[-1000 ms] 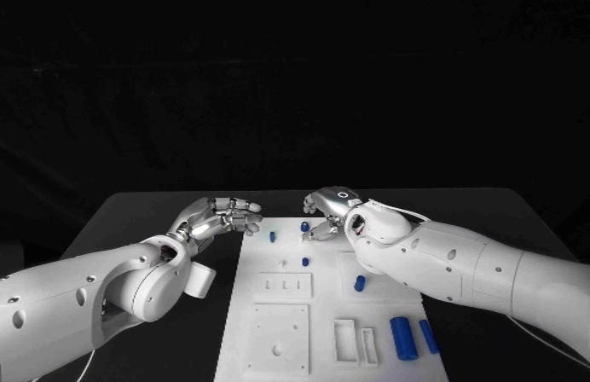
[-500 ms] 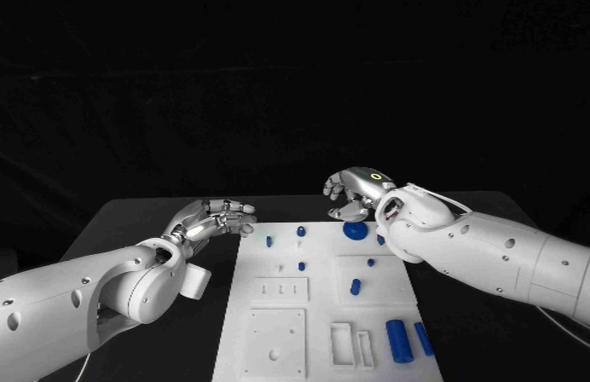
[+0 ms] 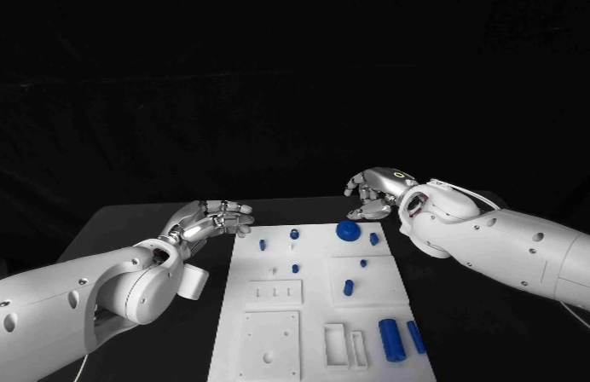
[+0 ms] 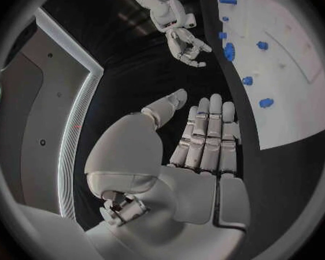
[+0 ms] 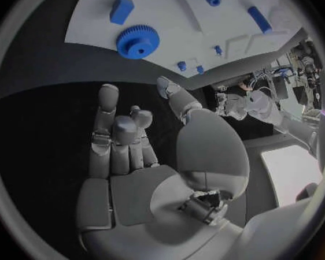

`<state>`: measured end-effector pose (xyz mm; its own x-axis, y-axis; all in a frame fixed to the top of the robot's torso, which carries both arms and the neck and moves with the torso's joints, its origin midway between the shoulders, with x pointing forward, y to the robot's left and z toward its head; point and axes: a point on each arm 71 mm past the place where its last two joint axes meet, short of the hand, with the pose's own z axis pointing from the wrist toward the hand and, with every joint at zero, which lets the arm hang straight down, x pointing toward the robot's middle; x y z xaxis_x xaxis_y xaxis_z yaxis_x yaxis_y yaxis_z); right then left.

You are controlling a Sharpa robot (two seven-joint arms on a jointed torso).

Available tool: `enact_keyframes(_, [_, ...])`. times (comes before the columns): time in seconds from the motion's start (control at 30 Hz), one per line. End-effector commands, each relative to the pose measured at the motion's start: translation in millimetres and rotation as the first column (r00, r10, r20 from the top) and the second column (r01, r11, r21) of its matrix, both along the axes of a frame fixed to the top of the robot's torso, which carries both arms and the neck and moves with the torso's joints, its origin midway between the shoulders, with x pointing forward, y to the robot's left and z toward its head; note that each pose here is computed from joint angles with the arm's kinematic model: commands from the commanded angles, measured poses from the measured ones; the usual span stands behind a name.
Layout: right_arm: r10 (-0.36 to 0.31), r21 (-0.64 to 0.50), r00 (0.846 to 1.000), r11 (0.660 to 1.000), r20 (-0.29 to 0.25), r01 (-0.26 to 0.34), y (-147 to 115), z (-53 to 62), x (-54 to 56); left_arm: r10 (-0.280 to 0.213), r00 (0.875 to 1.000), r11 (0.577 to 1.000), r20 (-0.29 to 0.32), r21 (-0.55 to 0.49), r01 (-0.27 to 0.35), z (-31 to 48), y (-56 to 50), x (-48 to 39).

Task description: Assemble the parts on the task board

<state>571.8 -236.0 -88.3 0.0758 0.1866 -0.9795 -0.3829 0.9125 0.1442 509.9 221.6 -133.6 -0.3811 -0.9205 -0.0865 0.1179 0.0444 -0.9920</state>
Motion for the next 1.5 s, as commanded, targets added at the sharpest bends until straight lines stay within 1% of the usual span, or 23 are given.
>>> enact_keyframes(0.03, [0.006, -0.029, 0.995, 1.0, -0.096, -0.009, 5.4, -10.4, 4.8, -0.012, 1.0, 1.0, 0.002, -0.013, 0.012, 1.6, -0.4, -0.3])
enact_keyframes(0.17, [0.005, -0.056, 0.991, 0.998, -0.13, -0.013, 9.4, -22.2, 7.1, -0.013, 1.0, 1.0, -0.001, -0.012, 0.013, 1.3, -0.6, -0.2])
enact_keyframes(0.33, [-0.017, -0.082, 0.991, 0.997, -0.135, 0.006, 12.1, -31.0, 9.3, -0.015, 1.0, 1.0, -0.002, -0.012, 0.015, 1.3, -1.0, -0.4])
enact_keyframes(0.47, [-0.03, -0.093, 0.987, 0.996, -0.157, 0.016, 9.4, -36.8, 10.1, -0.017, 1.0, 1.0, -0.003, -0.013, 0.017, 1.4, -1.6, -1.2])
enact_keyframes(0.6, [-0.035, -0.101, 0.984, 0.995, -0.174, 0.017, 7.6, -39.7, 9.6, -0.018, 1.0, 1.0, -0.003, -0.013, 0.018, 1.5, -1.7, -2.0])
enact_keyframes(0.9, [-0.043, -0.102, 0.983, 0.994, -0.176, 0.026, 2.5, -41.4, 9.4, -0.022, 1.0, 1.0, -0.005, -0.014, 0.022, 1.7, -2.9, -2.9])
enact_keyframes(1.03, [-0.04, -0.103, 0.982, 0.994, -0.182, 0.021, 3.0, -42.1, 10.5, -0.019, 1.0, 1.0, -0.006, -0.01, 0.019, 1.4, -1.4, -2.7])
enact_keyframes(1.27, [-0.041, -0.111, 0.978, 0.994, -0.206, 0.019, 5.5, -48.2, 10.9, -0.019, 1.0, 1.0, -0.006, -0.009, 0.019, 1.4, -1.3, -2.5])
enact_keyframes(1.5, [-0.048, -0.12, 0.974, 0.993, -0.221, 0.022, 3.3, -49.8, 11.5, -0.017, 1.0, 1.0, -0.006, -0.009, 0.017, 1.3, -0.8, -2.1])
